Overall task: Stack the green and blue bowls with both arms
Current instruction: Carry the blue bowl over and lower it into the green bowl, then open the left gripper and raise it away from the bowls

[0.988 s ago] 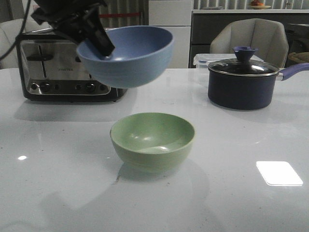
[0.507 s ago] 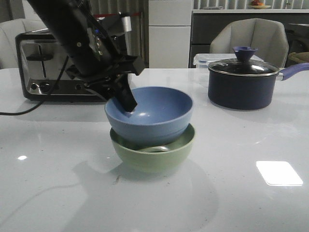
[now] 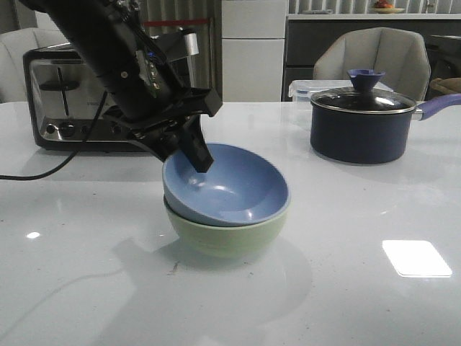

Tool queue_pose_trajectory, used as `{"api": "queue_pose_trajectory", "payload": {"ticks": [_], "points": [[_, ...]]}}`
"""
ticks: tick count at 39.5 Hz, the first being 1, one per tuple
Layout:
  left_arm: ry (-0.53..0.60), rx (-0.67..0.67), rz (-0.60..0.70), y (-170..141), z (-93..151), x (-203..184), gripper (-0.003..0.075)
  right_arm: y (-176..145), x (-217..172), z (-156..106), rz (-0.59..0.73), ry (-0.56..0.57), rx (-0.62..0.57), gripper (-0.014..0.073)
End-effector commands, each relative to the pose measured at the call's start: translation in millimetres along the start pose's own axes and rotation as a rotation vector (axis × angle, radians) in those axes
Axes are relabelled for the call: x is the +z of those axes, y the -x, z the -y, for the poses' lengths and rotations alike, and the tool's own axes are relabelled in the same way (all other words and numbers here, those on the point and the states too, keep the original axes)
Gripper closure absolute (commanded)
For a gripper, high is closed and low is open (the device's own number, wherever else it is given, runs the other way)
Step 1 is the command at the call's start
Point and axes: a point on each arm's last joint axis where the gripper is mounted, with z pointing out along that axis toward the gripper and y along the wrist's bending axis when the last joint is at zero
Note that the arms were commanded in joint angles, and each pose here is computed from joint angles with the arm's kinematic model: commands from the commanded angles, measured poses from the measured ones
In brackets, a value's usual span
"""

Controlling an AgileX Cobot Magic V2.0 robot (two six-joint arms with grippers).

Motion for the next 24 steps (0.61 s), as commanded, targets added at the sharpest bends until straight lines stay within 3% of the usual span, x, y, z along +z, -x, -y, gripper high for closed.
{"api": "queue_pose_trajectory", "payload": {"ticks": [1,6,14,24], "points": [[-0.014,0.01,0.11,17.0,13.4,-24.5,0.0307,12.9,-5.9,1.5,0.096,-0.019,-0.011,0.0228],[-0.014,0.01,0.11,17.0,13.4,-24.5,0.022,12.9,-5.9,1.5,0.096,-0.019,-0.011,0.0228],[-0.006,0.055,0.088,18.8,16.7,-35.6,0.0209,12.9,-5.9,1.5,0.096,-0.019,-0.011,0.0228],[0.007,0.151,0.209,21.4,45.1,-116.1,0.0209,12.9,-5.9,1.5,0.096,-0.019,-0.011,0.0228]]}}
